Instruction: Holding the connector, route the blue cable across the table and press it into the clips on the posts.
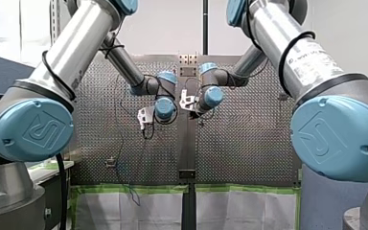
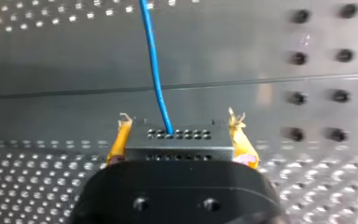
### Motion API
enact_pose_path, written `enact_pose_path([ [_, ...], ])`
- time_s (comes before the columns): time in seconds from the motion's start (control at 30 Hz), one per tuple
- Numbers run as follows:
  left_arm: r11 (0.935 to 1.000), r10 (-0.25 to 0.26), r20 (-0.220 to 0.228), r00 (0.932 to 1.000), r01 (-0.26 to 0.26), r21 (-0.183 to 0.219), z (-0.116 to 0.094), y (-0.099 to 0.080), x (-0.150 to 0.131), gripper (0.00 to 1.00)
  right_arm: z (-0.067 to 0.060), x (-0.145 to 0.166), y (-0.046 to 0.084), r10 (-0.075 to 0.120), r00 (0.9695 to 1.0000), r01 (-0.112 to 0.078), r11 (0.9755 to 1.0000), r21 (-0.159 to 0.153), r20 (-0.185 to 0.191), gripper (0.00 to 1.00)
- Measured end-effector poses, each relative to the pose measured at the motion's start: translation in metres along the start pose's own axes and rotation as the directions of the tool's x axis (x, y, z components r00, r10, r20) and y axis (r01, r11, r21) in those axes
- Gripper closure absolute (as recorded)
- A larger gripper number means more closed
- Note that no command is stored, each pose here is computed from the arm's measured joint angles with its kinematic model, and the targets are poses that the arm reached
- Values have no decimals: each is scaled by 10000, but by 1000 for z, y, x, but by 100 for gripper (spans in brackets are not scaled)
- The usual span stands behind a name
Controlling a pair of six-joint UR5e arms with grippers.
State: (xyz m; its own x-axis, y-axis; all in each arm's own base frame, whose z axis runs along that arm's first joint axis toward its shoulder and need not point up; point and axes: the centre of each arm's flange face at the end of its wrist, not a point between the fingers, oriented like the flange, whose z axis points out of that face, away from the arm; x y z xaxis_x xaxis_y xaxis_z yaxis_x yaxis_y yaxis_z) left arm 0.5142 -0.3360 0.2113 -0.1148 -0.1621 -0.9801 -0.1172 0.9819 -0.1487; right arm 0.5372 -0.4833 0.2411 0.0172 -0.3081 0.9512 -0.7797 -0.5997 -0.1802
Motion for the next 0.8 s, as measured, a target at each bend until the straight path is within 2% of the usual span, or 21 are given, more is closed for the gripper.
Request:
enact_pose_path([
  [0.23, 10000, -72, 171, 9998, 72, -16, -19, -3, -26, 100, -18, 34, -4, 39, 9996, -39, 10000, 8, -279, 100],
  [0.53, 9996, -249, 532, 9983, 241, 167, -37, -7, -63, 100, -51, 70, -13, 16, 9997, -15, 10000, 12, -261, 100],
  [0.8, 9984, -473, 978, 9941, 439, 362, -55, -10, -101, 100, -77, 101, -18, 33, 9981, -30, 10000, 58, -622, 100],
])
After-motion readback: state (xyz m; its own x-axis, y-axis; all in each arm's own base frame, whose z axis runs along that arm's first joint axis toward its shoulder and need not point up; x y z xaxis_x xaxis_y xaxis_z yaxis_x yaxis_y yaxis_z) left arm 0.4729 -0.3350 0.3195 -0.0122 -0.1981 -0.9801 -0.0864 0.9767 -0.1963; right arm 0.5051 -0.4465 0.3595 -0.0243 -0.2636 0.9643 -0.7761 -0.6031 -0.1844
